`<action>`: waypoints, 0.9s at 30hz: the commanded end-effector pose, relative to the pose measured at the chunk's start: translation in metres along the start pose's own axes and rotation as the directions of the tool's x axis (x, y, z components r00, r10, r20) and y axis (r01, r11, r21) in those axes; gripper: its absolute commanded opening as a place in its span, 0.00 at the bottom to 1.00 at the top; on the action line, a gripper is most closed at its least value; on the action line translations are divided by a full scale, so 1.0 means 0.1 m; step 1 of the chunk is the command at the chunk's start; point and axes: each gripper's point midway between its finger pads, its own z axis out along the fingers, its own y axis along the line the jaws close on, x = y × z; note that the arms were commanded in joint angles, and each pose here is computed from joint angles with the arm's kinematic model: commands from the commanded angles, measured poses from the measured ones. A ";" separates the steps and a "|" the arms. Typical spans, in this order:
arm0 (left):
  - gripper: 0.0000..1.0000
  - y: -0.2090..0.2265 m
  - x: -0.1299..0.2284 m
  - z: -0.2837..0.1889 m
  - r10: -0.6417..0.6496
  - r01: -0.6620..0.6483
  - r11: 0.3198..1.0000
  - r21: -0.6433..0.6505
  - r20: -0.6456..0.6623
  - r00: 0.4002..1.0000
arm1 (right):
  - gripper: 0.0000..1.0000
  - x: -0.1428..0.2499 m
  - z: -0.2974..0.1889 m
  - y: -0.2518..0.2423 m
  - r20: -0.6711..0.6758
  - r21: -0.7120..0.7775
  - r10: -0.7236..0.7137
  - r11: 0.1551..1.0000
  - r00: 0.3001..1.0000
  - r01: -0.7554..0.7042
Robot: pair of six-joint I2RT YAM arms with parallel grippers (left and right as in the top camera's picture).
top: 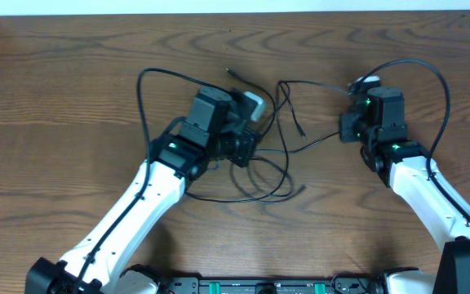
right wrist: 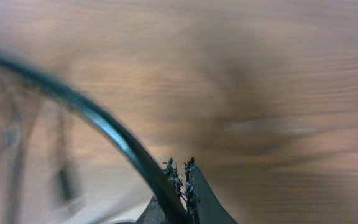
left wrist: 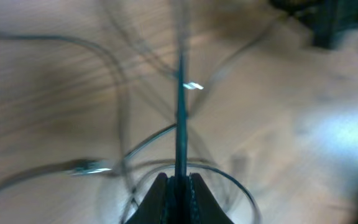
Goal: Untangle cables
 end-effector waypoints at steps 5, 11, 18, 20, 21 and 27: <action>0.07 1.39 0.13 -0.61 -0.229 0.249 0.734 -0.632 0.115 0.967 | 0.01 -0.32 -0.24 -1.09 0.145 0.484 0.055 0.867 0.988 -0.119; 0.08 1.79 0.36 -0.90 -0.398 0.430 0.569 -0.701 0.222 0.890 | 0.01 -0.32 -0.38 -1.68 0.214 0.568 0.165 0.781 0.963 -0.260; 0.07 2.15 0.63 -1.21 -0.580 0.675 0.323 -0.664 0.424 0.695 | 0.01 -0.31 -0.26 -1.65 0.230 0.425 0.263 0.839 0.937 -0.340; 0.07 2.23 0.70 -1.29 -0.618 0.745 0.231 -0.626 0.497 0.609 | 0.01 -0.33 -0.23 -1.57 0.223 0.383 0.265 0.861 0.938 -0.335; 0.08 2.24 0.72 -1.31 -0.625 0.759 0.211 -0.616 0.512 0.589 | 0.01 -0.33 -0.22 -1.55 0.221 0.372 0.266 0.866 0.938 -0.334; 0.08 2.24 0.73 -1.29 -0.648 0.784 0.197 -0.589 0.522 0.555 | 0.01 -0.33 -0.20 -1.50 0.214 0.347 0.269 0.878 0.939 -0.331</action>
